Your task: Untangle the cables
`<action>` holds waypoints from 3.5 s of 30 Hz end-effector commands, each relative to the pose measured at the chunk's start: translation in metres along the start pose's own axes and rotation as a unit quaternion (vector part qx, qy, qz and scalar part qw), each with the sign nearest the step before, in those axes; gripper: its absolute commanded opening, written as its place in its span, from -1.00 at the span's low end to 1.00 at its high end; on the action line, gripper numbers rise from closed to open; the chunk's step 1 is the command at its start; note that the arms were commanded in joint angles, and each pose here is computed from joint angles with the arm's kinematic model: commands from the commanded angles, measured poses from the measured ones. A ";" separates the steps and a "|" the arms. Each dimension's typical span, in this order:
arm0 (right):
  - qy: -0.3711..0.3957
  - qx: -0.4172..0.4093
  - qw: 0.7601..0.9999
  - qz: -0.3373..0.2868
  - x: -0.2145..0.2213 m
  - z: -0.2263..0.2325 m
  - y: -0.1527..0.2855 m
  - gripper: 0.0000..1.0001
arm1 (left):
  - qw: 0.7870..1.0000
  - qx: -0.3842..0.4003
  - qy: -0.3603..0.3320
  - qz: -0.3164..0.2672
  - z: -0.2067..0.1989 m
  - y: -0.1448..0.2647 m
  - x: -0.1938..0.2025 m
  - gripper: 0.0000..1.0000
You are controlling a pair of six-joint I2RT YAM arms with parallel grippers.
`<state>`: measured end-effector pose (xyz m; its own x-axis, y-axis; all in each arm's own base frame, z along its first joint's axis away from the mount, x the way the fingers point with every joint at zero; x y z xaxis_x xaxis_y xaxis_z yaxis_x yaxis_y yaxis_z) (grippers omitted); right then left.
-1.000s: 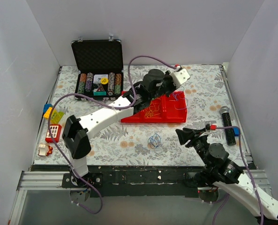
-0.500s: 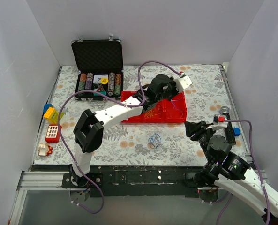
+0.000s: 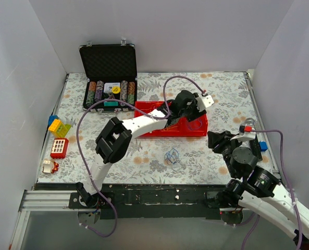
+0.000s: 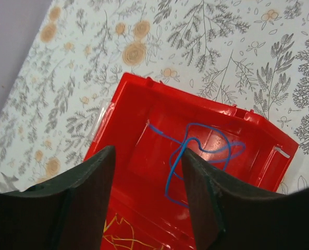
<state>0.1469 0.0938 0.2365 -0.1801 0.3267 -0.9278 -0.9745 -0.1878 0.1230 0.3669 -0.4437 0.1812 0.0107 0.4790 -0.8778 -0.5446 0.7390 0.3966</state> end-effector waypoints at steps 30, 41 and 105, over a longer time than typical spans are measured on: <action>0.008 0.023 0.998 0.055 0.014 0.005 -0.006 -0.05 | 0.869 0.448 -0.174 0.117 -0.146 0.195 0.055 0.54; 0.003 0.025 0.999 0.043 0.016 -0.003 -0.003 -0.06 | 0.870 0.432 -0.218 0.096 -0.180 0.146 0.072 0.45; 0.039 -0.469 0.882 0.000 0.053 0.108 0.010 0.48 | 0.966 0.218 -0.090 -0.105 -0.095 0.287 -0.125 -1.00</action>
<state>0.1127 0.2008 0.2109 -0.1881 0.1778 -0.9659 -0.4707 -0.8795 -0.0702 0.1295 -0.3411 0.3464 0.2210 0.4103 -0.8848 -0.0864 0.9118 0.4013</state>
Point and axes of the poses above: each gripper's point midway between its finger pads, its own y axis back along the fingers, its own z axis along the line the jaws close on, x = y × z, the point moved 6 cm from there along y, back along the fingers, and after that the axes turned 7 degrees about y, right-handed, at the moved point
